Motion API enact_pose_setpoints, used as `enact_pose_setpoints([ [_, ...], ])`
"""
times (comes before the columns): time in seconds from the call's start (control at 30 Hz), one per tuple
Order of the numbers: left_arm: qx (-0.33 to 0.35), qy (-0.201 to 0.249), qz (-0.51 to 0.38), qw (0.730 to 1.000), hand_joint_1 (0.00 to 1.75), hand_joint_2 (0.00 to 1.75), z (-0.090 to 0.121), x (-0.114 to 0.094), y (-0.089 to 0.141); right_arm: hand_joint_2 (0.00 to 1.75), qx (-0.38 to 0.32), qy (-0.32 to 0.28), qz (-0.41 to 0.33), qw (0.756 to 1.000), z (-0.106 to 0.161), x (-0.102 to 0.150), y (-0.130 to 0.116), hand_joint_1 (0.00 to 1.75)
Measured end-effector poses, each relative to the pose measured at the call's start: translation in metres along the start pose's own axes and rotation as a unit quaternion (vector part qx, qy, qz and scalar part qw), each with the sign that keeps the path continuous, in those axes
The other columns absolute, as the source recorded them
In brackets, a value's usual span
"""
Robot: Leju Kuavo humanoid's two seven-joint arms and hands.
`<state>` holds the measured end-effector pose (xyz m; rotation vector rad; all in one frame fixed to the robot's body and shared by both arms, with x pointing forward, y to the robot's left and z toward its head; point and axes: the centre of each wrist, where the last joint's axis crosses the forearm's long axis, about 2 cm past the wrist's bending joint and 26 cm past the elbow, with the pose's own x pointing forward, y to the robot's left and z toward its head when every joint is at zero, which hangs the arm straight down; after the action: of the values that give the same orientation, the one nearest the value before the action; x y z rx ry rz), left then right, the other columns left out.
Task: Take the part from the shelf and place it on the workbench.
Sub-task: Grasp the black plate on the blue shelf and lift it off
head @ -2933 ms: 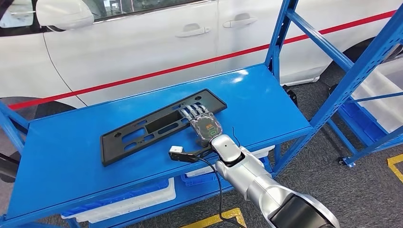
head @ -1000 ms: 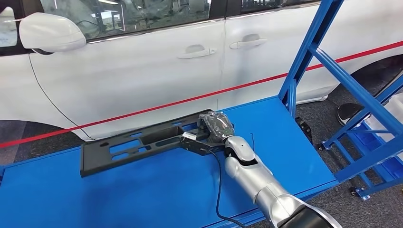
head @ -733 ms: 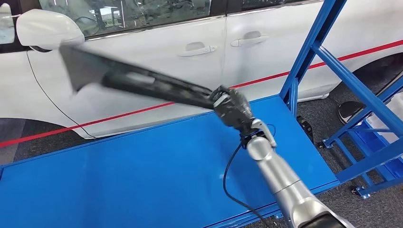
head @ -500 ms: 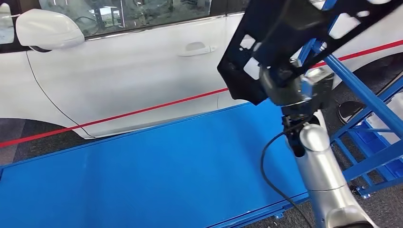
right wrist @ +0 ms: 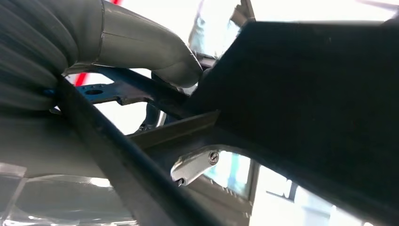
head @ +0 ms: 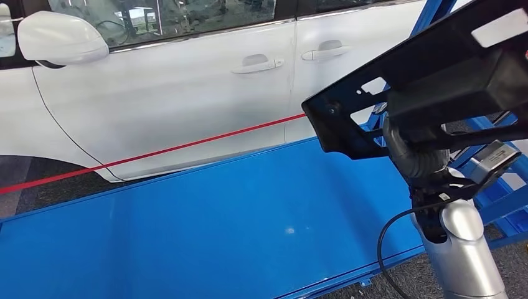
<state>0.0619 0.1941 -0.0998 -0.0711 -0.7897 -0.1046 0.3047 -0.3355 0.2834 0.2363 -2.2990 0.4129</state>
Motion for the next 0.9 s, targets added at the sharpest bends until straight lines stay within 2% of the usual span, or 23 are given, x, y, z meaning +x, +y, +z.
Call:
enact_pose_setpoints([
  [0.17, 0.007, 0.010, 0.008, 1.000, 0.00, 1.75, 0.001, -0.001, 0.001, 1.75, 0.025, 0.034, -0.005, 0.999, 0.022, -0.006, 0.003, 1.75],
  [0.43, 0.013, 0.014, 0.009, 1.000, 0.00, 1.75, 0.001, -0.002, 0.002, 1.75, 0.030, 0.053, -0.006, 0.998, 0.033, -0.010, 0.004, 1.75],
  [0.7, 0.015, 0.011, 0.012, 1.000, 0.00, 1.75, 0.002, -0.003, 0.002, 1.75, 0.039, 0.114, 0.005, 0.993, 0.060, -0.022, 0.012, 1.75],
  [0.9, 0.011, 0.003, 0.013, 1.000, 0.00, 1.75, 0.002, -0.004, 0.002, 1.75, 0.039, 0.136, 0.011, 0.990, 0.068, -0.028, 0.015, 1.75],
])
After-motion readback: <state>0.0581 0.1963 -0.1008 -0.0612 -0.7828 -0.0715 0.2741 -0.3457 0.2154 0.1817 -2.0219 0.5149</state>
